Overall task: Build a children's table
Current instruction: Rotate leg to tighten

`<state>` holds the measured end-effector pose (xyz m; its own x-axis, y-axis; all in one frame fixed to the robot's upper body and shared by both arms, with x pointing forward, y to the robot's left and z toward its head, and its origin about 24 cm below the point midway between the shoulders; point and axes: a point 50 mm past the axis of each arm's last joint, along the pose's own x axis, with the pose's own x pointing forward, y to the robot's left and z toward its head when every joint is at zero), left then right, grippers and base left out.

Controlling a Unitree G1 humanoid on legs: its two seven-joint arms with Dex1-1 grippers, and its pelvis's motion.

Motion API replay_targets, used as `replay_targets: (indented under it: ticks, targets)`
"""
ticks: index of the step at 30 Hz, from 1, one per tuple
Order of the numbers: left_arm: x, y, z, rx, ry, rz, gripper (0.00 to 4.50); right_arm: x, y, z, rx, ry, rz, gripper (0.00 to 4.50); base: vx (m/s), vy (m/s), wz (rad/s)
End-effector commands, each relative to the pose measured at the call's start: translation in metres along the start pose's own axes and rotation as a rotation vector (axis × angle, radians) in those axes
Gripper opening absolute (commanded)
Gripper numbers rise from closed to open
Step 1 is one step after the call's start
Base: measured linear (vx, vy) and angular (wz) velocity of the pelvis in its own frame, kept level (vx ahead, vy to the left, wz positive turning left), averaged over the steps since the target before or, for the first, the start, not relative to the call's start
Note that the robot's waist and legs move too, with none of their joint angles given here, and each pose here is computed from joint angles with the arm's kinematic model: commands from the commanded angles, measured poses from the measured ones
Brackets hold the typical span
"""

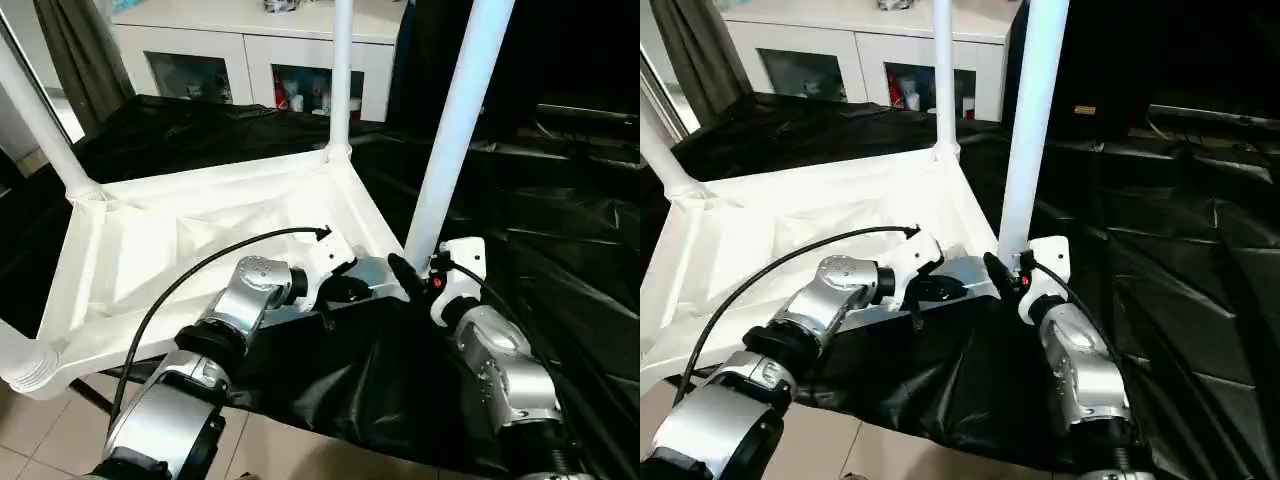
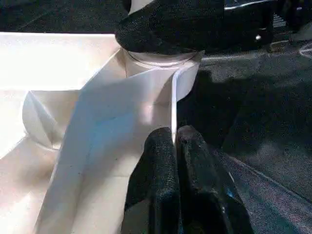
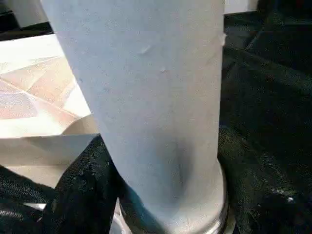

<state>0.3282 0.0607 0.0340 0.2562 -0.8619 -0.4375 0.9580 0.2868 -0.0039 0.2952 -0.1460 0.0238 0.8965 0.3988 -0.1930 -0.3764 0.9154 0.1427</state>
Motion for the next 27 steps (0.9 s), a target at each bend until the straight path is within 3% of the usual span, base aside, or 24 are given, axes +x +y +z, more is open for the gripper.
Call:
replay_targets:
  ticks: [1, 5, 14, 21, 27]
  targets:
    - [0.010, -0.016, -0.003, 0.003, -0.001, -0.127, 0.00, 0.010, 0.035, -0.009, -0.025, 0.074, 0.251, 3.26, 0.000, 0.000, 0.00]
    - [-0.010, -0.008, -0.010, 0.026, 0.029, -0.184, 0.00, -0.001, 0.029, -0.002, -0.098, 0.100, 0.432, 3.67, 0.000, 0.000, 0.00]
    - [-0.041, 0.003, -0.013, 0.028, 0.088, -0.278, 0.00, -0.023, 0.013, 0.015, -0.206, 0.120, 0.744, 3.67, 0.028, -0.004, 0.00]
    - [-0.053, 0.004, -0.017, -0.008, 0.104, -0.332, 0.00, -0.031, 0.002, 0.021, -0.201, 0.174, 0.850, 3.67, 0.000, 0.000, 0.00]
    - [-0.054, 0.002, -0.022, -0.026, 0.102, -0.344, 0.00, -0.032, 0.000, 0.024, -0.178, 0.157, 0.846, 3.23, 0.000, 0.000, 0.00]
